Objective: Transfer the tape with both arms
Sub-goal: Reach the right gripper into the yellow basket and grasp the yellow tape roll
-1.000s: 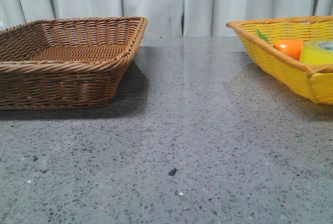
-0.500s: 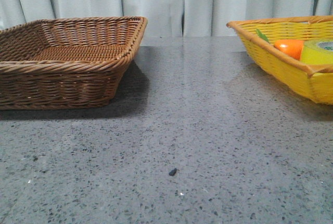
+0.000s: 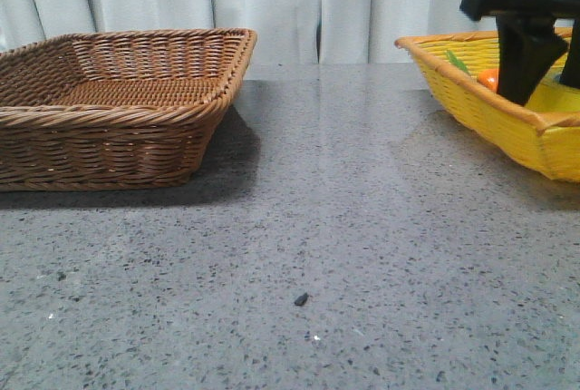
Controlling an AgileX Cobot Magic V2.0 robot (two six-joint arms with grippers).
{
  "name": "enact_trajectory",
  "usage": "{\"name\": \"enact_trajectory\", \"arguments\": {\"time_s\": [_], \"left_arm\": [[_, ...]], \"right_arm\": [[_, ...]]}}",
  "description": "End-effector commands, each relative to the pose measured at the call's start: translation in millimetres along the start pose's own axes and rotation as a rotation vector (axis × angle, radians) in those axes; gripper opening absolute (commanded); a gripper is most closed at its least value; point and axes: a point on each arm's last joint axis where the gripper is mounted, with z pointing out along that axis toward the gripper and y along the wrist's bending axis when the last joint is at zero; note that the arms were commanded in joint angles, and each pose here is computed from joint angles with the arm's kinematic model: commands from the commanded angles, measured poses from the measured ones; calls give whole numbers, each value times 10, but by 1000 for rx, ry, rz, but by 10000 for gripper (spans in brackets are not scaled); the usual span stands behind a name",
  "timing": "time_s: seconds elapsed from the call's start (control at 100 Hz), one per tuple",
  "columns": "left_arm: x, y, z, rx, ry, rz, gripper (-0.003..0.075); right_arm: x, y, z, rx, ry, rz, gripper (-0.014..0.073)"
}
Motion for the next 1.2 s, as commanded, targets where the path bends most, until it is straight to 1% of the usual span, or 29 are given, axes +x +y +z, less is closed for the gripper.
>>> {"name": "enact_trajectory", "arguments": {"time_s": [0.0,0.16,0.21,0.24,0.43,0.5,0.57,0.71,0.82,0.9,1.04,1.12,1.19], "left_arm": [[-188,-4,4,-5,-101,-20,-21],[-188,-4,4,-5,-101,-20,-21],[-188,-4,4,-5,-101,-20,-21],[-188,-4,4,-5,-101,-20,-21],[-188,-4,4,-5,-101,-20,-21],[-188,-4,4,-5,-101,-20,-21],[-188,-4,4,-5,-101,-20,-21],[-188,-4,4,-5,-101,-20,-21],[-188,-4,4,-5,-101,-20,-21],[-188,-4,4,-5,-101,-20,-21],[-188,-4,4,-5,-101,-20,-21],[-188,-4,4,-5,-101,-20,-21],[-188,-4,4,-5,-101,-20,-21]], "right_arm": [[-69,12,-115,0,-49,-17,331],[-72,8,-47,1,-26,-16,325],[-72,8,-47,1,-26,-16,299],[-72,8,-47,1,-26,-16,273],[-64,8,-47,1,-17,-16,38],[-62,8,-47,1,-16,-16,-26],[-62,8,-47,1,-16,-16,-68],[-93,21,-219,-1,-57,-21,-66],[-135,54,-516,-6,-93,-31,-66],[-162,133,-776,-17,-126,-55,-66],[-181,391,-1126,-58,-173,-138,-66],[-168,605,-1218,-94,-186,-204,-66],[-141,796,-1215,-137,-192,-255,-66]]}}
